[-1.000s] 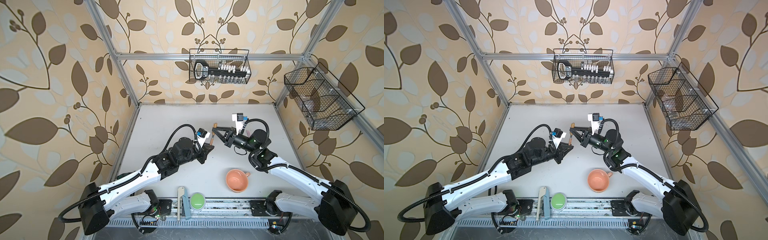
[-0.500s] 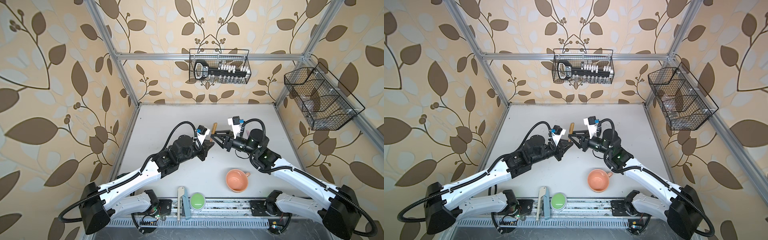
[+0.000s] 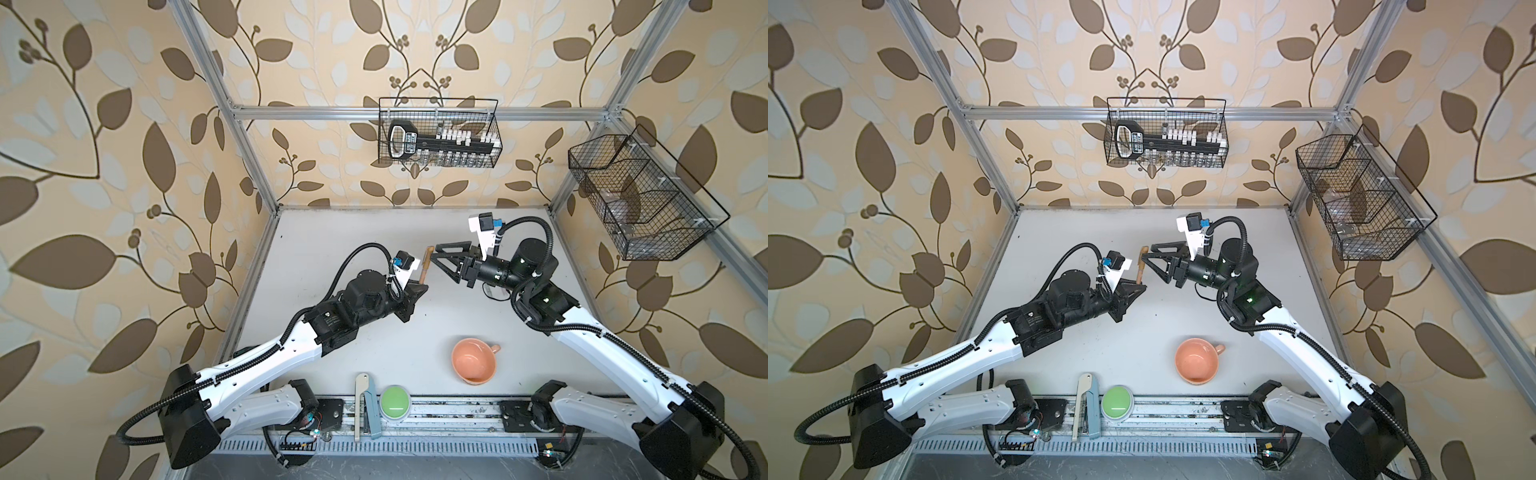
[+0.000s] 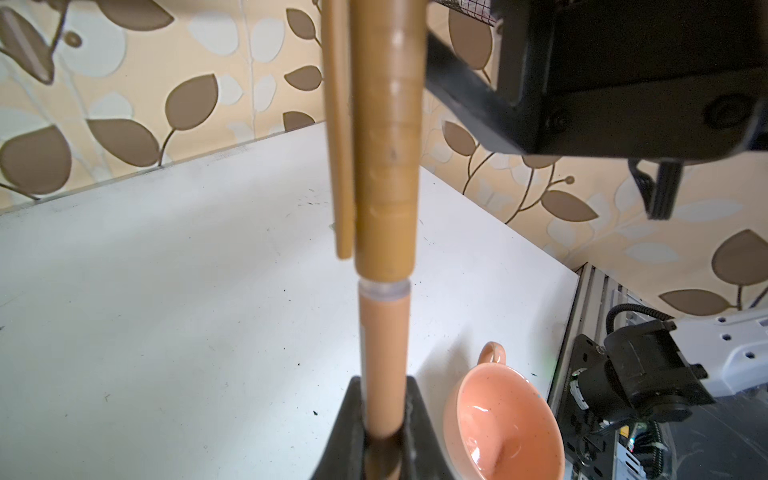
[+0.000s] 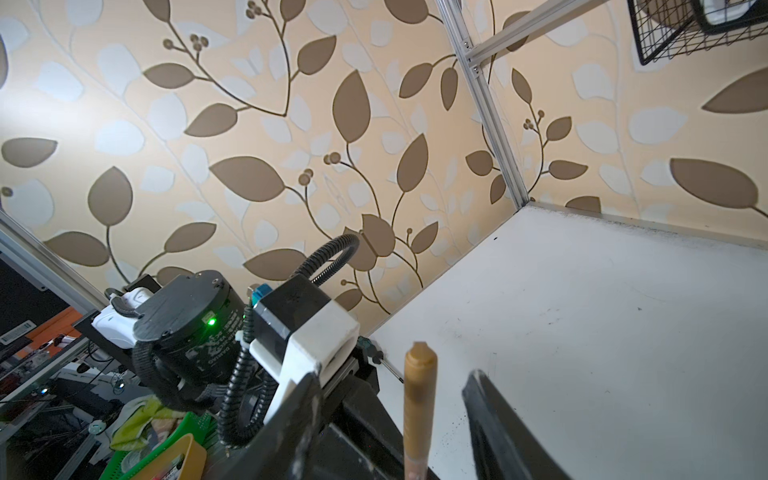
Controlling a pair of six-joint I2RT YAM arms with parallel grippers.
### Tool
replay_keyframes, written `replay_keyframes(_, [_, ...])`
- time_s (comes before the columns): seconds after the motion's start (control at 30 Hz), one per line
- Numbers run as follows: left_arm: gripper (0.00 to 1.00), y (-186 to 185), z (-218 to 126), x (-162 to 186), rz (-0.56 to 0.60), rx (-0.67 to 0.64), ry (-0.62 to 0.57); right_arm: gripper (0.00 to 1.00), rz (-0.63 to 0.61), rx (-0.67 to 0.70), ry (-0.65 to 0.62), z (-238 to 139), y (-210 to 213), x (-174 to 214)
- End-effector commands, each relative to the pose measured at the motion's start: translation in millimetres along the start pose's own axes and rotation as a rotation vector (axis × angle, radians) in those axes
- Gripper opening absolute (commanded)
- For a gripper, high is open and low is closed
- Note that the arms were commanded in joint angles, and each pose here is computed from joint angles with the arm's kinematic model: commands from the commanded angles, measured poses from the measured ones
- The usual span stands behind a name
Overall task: Insert the pens into the pen caps
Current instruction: 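Push the cap down onto the pen nib with the right gripper, then press the cap fully onto the pen while the left gripper holds it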
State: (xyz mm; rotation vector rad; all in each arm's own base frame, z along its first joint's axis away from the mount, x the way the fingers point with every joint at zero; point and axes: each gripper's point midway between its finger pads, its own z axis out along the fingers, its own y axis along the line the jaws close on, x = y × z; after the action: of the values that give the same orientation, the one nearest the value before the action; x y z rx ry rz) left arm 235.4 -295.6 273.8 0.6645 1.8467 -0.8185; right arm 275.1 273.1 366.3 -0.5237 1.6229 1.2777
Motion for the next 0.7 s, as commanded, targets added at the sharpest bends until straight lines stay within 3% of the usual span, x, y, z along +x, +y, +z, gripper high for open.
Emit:
replay_keyframes(0.0, [0.0,-6,-4,-15,0.018,0.018,-0.035,0.55,0.001,-0.04,0.029,7,4,-1])
replay_keyframes(0.67, [0.0,-5,0,-14,0.026,0.014,-0.029,0.25,0.035,-0.009,0.079,22,-12,5])
